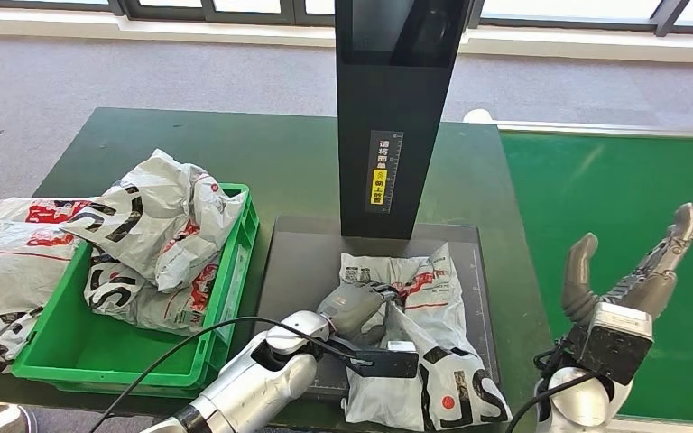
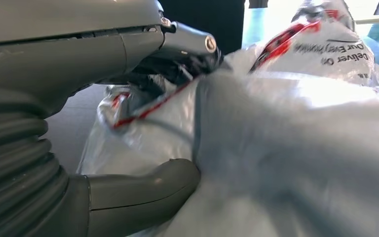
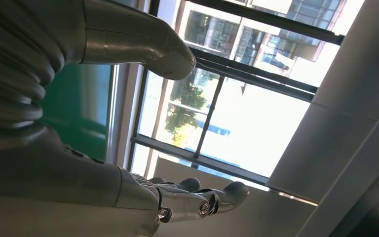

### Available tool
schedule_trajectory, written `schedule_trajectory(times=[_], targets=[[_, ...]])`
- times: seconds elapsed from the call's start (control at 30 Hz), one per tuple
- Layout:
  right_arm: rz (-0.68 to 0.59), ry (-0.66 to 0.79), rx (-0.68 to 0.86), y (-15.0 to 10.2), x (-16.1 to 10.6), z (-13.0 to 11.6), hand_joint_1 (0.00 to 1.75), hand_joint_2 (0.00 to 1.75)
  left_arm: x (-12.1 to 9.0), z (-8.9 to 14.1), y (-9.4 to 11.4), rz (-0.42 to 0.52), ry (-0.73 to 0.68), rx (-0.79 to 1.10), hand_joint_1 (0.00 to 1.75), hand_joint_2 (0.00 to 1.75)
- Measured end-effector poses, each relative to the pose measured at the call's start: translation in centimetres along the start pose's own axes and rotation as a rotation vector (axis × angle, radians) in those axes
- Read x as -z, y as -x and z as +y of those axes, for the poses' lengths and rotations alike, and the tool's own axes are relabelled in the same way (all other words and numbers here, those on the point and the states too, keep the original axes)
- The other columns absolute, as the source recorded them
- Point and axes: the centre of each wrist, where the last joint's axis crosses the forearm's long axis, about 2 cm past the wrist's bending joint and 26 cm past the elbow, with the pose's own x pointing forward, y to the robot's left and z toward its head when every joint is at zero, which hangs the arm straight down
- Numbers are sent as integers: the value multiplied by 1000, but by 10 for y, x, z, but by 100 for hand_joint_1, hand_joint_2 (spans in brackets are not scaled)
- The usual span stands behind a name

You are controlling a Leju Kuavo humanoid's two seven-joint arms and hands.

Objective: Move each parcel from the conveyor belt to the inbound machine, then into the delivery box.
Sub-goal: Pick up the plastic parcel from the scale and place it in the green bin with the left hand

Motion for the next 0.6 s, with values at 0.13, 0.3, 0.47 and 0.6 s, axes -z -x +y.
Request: schedule_trajectory(times=[0.13,0.3,0.47,0.6], targets=[[5,1,0,1,-1,0,0,175,1,1,-1,-6,6,11,175,175],[8,2,-1,1,-1,0,0,175,1,-1,-1,6,25,17,175,175],[19,3,-5,1,-2,0,0,175,1,0,-3,28,-33,43,175,175],[24,-1,-4,-4,-7,-5,0,175,-3,6,-8,50,-210,80,175,175]])
